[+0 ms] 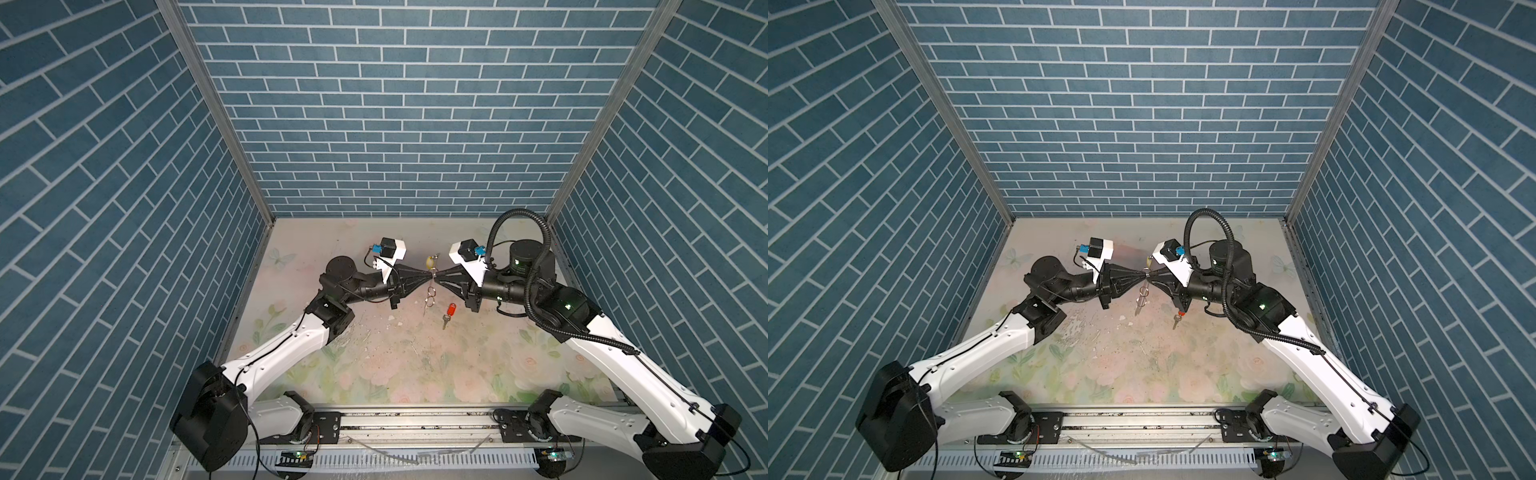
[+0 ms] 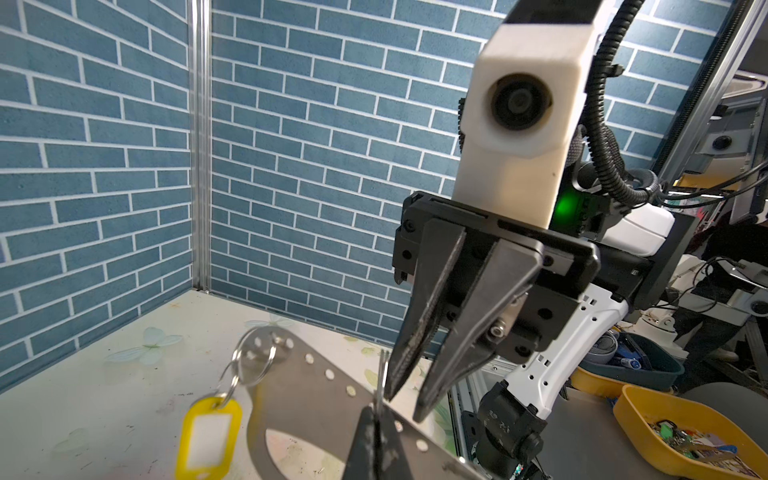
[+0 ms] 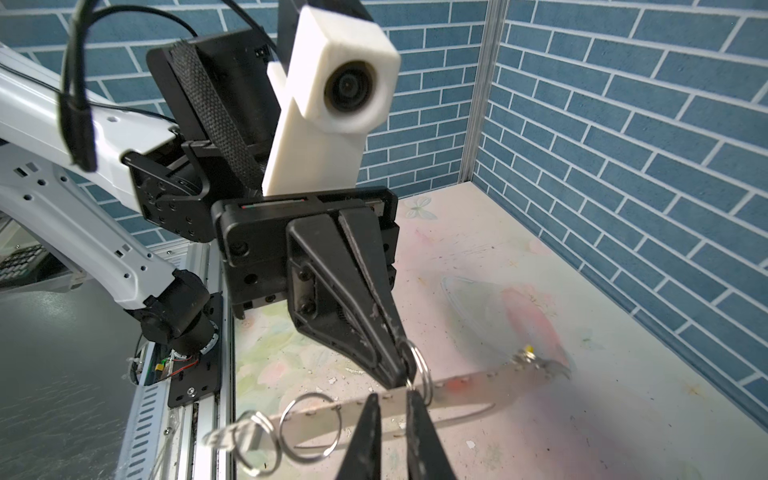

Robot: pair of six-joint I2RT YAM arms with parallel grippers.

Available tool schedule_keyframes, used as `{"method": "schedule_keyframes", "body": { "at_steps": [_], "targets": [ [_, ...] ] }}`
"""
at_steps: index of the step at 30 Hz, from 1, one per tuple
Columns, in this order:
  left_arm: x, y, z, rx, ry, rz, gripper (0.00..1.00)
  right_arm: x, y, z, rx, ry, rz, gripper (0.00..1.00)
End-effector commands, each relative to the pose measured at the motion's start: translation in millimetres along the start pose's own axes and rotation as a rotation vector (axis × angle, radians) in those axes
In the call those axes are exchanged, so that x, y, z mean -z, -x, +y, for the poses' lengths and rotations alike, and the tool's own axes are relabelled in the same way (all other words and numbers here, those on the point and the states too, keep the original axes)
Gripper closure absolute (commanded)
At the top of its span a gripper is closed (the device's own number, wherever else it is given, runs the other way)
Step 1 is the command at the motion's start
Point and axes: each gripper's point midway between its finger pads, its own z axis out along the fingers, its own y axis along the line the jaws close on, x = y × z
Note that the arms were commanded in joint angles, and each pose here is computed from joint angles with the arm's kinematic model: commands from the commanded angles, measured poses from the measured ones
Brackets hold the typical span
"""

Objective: Put the keys on the keyring

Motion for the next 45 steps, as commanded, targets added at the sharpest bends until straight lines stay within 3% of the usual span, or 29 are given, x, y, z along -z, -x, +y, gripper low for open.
{"method": "schedule_keyframes", "body": {
  "at_steps": [1, 10, 45],
  "targets": [
    [4, 10, -8, -0.045, -0.019, -0.028, 1.00, 4, 4, -7, 0.037, -0.038, -0.004, 0.80],
    [3, 10, -13, -0.038, -0.051, -0.017, 1.00, 0, 8, -11, 0.043, -0.029, -0.017, 0.76],
    [-4, 0, -11, 0.012, -0.091, 0.042, 1.00, -3, 16, 5, 0.080, 0.087, -0.047, 0.94]
  ]
}}
